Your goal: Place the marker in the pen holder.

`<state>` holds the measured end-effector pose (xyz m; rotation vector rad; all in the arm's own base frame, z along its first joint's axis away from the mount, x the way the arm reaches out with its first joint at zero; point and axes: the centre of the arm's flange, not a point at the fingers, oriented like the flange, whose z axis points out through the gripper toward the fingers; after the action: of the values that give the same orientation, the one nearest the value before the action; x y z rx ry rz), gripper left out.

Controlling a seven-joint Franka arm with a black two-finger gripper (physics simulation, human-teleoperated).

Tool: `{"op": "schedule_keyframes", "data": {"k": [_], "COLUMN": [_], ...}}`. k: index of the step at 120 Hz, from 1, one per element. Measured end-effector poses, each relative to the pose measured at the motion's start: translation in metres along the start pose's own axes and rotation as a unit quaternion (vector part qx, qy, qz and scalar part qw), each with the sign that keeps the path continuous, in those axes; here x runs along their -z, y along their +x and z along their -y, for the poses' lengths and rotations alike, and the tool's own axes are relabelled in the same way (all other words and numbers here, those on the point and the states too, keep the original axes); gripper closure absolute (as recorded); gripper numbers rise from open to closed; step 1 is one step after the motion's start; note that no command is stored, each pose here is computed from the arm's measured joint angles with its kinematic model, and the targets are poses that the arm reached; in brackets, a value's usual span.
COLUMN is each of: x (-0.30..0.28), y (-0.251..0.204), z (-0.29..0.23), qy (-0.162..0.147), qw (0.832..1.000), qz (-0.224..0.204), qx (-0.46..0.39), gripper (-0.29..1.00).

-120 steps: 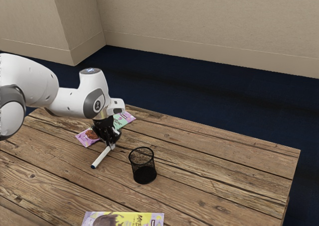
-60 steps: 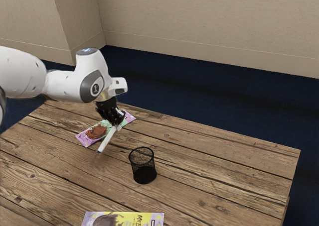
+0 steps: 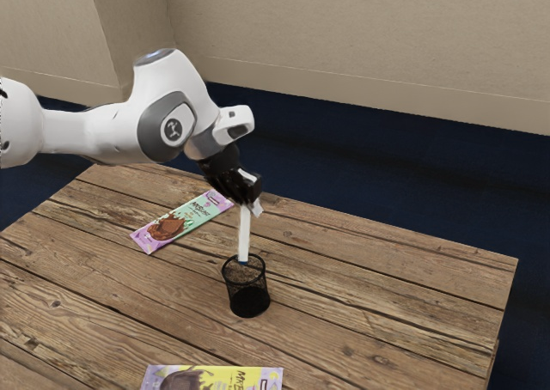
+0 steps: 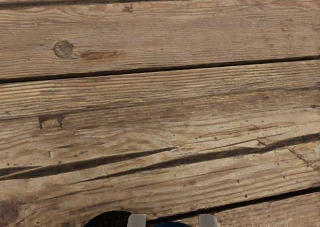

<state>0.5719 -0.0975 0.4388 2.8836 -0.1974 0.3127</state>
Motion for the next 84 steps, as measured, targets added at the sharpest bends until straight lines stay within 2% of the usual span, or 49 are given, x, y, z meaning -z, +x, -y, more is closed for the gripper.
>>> {"op": "schedule_keyframes", "data": {"k": [20,48,65,84], "x": [-0.024,-0.028,-0.029,-0.024], "y": [-0.012,-0.009,-0.026,-0.033], "z": [0.007,-0.002,-0.014,-0.024], "qy": [-0.004,0.016,0.019,0.027], "qw": [1.0,1.0,0.999,0.998], "qz": [0.021,0.01,0.01,-0.01], "qx": [0.018,-0.013,-0.038,-0.062], "gripper": [0.76,0.75,0.75,0.73]}}
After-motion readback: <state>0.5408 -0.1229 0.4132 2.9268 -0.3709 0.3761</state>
